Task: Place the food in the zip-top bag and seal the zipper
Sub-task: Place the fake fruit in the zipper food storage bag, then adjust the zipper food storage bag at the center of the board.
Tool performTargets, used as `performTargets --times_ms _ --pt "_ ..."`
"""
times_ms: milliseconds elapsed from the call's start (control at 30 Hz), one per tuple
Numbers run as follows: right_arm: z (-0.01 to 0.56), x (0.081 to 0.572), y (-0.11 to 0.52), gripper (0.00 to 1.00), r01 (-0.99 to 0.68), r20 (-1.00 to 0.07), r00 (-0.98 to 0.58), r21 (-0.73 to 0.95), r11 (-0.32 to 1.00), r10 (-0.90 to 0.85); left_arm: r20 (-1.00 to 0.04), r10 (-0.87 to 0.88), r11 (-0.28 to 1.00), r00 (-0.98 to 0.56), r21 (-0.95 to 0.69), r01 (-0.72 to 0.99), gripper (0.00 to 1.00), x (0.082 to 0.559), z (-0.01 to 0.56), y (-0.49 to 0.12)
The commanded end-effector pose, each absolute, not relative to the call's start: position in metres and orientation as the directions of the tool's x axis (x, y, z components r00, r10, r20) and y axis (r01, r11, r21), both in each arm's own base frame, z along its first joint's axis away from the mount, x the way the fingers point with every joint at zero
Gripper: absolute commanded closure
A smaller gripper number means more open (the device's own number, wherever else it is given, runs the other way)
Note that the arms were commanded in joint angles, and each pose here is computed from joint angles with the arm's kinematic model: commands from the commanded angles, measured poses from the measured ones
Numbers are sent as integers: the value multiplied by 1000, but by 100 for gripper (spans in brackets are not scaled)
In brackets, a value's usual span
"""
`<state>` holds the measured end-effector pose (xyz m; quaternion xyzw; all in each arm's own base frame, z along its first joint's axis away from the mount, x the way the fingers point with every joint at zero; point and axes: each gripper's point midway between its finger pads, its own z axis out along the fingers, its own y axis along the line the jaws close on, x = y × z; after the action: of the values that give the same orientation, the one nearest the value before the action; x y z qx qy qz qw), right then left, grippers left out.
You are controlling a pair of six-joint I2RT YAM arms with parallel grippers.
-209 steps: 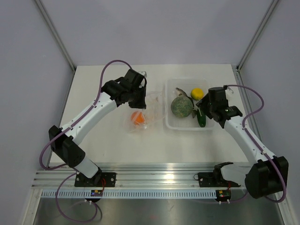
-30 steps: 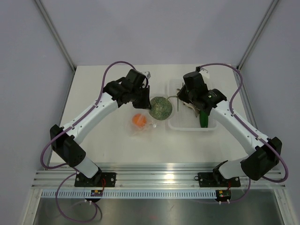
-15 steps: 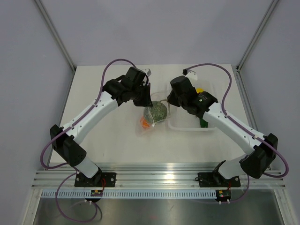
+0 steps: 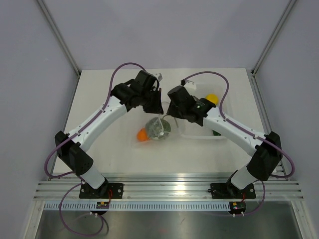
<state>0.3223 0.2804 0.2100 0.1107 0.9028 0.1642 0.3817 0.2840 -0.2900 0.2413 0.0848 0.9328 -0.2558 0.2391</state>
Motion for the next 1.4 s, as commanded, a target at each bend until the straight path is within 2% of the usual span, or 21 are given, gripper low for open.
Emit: performTargets --times_ms 0,33,333,467,700,933,1033,1067,1100,1167,1200,1300,1367 --pt "242 318 281 52 37 -683 -639 431 901 353 -538 13 822 -843 -475 315 100 290 264 -301" --pt "258 316 274 45 27 -700 -611 447 894 369 -536 10 825 -844 -473 310 100 291 263 -301" --pt "305 296 221 44 40 -777 -500 420 907 382 -541 -1 826 -841 -475 305 100 297 264 -299" --pt "282 295 199 44 82 -770 -523 383 920 367 -544 -2 825 -839 -475 306 100 295 267 -297" --pt "210 289 209 31 48 -650 -709 344 938 274 -548 -3 826 -837 -473 307 100 294 268 -295" --pt "167 293 225 35 44 -588 -772 329 943 241 -546 -5 824 -838 -477 306 100 291 268 -294" --pt "159 297 231 47 41 -576 -782 336 941 239 -548 -7 827 -836 -473 304 100 291 269 -292" --pt "156 298 231 54 43 -573 -784 334 942 239 -551 -4 827 -834 -471 308 100 290 270 -291" --pt "153 300 232 68 49 -570 -786 331 942 241 -552 -5 828 -834 -470 306 100 290 270 -290" --pt "154 302 235 85 45 -568 -787 334 941 239 -554 -6 830 -833 -468 305 100 289 271 -288" --pt "156 303 237 100 43 -569 -787 336 941 239 -557 -5 832 -831 -463 305 100 289 271 -287" --pt "183 312 242 100 6 -605 -761 353 936 233 -569 -8 844 -823 -445 300 100 293 274 -277" --pt "223 320 250 100 -38 -648 -722 387 921 243 -587 -34 855 -809 -437 281 100 301 286 -262"
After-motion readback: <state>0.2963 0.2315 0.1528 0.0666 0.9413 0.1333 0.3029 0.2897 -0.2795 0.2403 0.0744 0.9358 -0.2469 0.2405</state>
